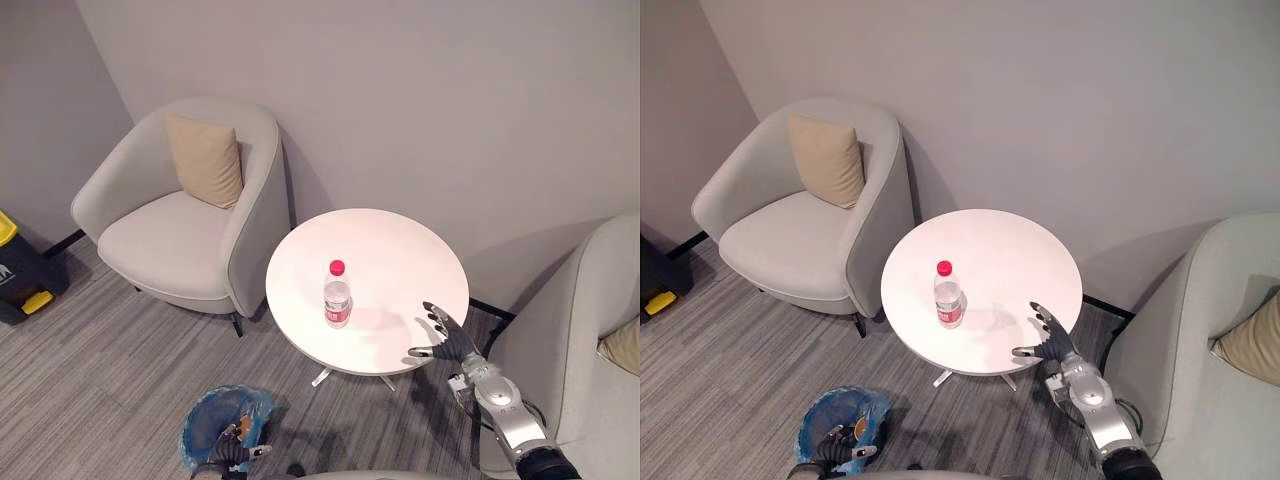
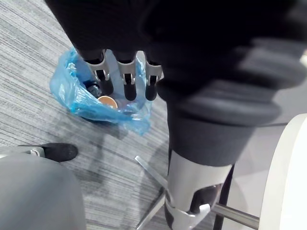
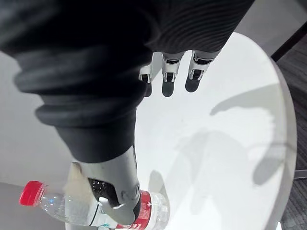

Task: Gather rubbish on tea table into small bin, then transfer packed bag to large trash can.

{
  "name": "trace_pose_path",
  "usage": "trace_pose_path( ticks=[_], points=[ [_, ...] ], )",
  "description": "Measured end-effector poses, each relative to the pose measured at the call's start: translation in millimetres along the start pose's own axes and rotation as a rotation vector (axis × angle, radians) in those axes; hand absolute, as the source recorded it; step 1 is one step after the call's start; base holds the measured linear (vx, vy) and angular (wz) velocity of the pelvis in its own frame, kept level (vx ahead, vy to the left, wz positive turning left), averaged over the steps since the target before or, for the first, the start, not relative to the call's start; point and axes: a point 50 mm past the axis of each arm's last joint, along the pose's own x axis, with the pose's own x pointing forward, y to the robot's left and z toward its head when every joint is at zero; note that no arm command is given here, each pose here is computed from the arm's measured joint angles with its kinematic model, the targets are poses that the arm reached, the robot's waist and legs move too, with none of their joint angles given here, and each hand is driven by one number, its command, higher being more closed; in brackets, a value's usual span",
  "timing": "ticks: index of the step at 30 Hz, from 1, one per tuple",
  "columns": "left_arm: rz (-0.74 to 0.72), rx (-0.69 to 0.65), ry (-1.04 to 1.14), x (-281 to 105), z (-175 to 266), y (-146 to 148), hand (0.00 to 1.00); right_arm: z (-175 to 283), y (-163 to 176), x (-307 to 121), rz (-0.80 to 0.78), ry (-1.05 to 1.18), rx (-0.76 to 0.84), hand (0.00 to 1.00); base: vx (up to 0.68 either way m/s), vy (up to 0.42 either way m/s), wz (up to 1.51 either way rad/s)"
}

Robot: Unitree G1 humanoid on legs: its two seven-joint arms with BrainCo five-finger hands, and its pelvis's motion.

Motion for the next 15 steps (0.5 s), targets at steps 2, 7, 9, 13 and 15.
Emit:
trace_pose_path(
  ticks=[2,7,9,13,15],
  points=[
    [-0.002,-0.001,-0.001,0,0,-1,0.0,6,4,5,0.022,-0.022,-0.012,0.0,0.0,0.0,0.0],
    [-0.002,-0.003,-0.004,0,1,-1,0.0,20,11,14,0.057,-0.067,-0.031,0.0,-0.01,-0.006,0.03],
    [0.0,-0.005,0.0,-1,-2,-1,0.0,25,12,18,0.064,-0.08,-0.041,0.0,0.0,-0.017,0.09],
    [0.001,-0.006,0.005,-2,-4,-1,0.0,34,16,23,0.063,-0.108,-0.042,0.0,0.0,-0.02,0.12],
    [0.001,-0.006,0.002,-2,-4,-1,0.0,35,16,26,0.058,-0.107,-0.039,0.0,-0.01,-0.019,0.08]
  ],
)
